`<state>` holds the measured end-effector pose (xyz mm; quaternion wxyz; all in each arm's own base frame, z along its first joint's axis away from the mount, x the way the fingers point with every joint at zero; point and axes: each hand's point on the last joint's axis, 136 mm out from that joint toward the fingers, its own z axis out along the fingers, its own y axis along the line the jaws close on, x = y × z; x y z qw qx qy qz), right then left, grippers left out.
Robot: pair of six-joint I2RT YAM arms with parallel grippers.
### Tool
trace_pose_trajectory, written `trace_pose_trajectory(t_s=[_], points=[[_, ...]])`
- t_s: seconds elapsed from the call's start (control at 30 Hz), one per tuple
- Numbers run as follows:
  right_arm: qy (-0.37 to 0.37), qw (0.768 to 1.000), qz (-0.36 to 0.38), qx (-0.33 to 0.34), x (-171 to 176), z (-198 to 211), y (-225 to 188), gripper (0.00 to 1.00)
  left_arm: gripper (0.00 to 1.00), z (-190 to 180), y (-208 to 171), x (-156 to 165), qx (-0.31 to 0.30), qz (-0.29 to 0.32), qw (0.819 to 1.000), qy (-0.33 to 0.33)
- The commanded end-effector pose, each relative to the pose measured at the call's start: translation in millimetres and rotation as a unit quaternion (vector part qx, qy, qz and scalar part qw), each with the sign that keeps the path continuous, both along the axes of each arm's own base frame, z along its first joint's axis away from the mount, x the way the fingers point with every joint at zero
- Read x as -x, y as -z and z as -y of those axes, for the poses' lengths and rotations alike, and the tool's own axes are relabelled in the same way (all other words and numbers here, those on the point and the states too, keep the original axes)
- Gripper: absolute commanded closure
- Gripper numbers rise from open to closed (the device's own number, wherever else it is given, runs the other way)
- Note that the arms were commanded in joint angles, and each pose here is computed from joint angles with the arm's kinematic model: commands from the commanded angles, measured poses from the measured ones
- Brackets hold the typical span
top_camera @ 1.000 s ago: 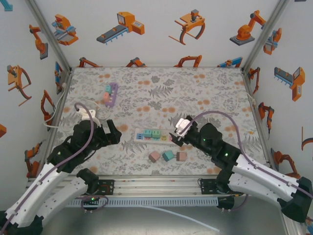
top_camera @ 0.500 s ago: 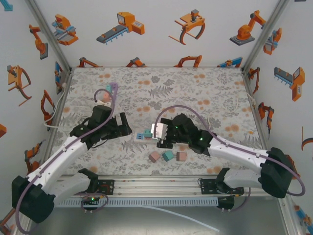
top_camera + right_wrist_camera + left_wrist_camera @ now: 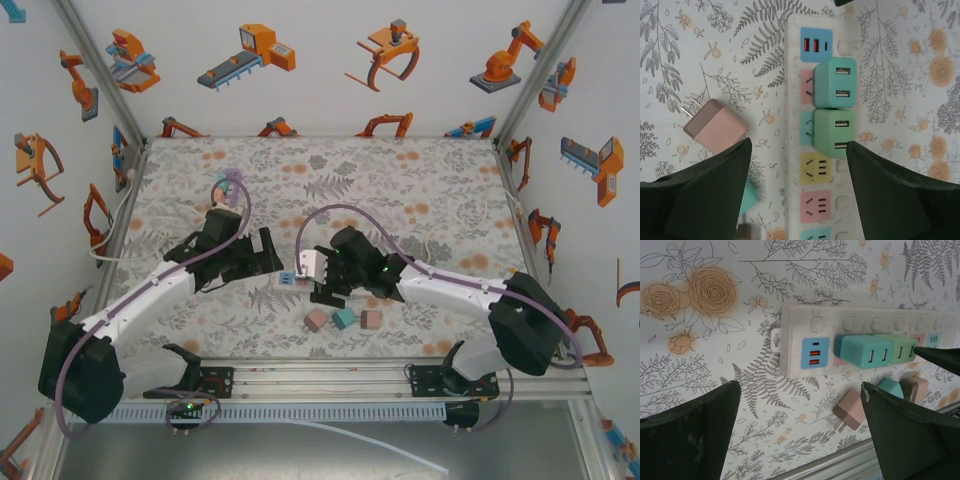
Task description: Pull the plug off the socket
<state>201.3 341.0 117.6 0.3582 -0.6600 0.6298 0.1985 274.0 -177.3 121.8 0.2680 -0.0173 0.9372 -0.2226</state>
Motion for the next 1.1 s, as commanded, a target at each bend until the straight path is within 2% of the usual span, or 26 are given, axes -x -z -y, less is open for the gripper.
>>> trace_pose_trajectory(t_s=[0.0, 0.17, 0.4, 0.47, 0.7, 1.07], points=[[0.008, 1.000, 0.003, -0.021, -11, -7, -13, 0.30, 0.03, 3, 8, -1, 0.011, -0.003, 1.000, 0.001], [0.019, 0.999, 0.008, -0.028, -21, -6, -10, 0.30, 0.00, 5, 19, -3, -0.001, -0.016, 1.000, 0.010], [0.016, 0.999, -0.010, -0.039, -33, -10, -5, 0.33, 0.11, 3, 32, -9, -0.018, -0.023, 1.000, 0.002], [0.013, 0.999, -0.017, -0.041, -35, -12, -3, 0.36, 0.17, 2, 36, -11, -0.025, -0.027, 0.999, -0.002], [0.006, 0.999, -0.033, -0.037, -39, -17, 7, 0.44, 0.23, 5, 45, -15, -0.027, -0.035, 0.999, -0.002], [0.003, 0.999, -0.035, -0.034, -42, -22, 16, 0.58, 0.41, -1, 68, -12, -0.044, -0.065, 0.997, -0.019]])
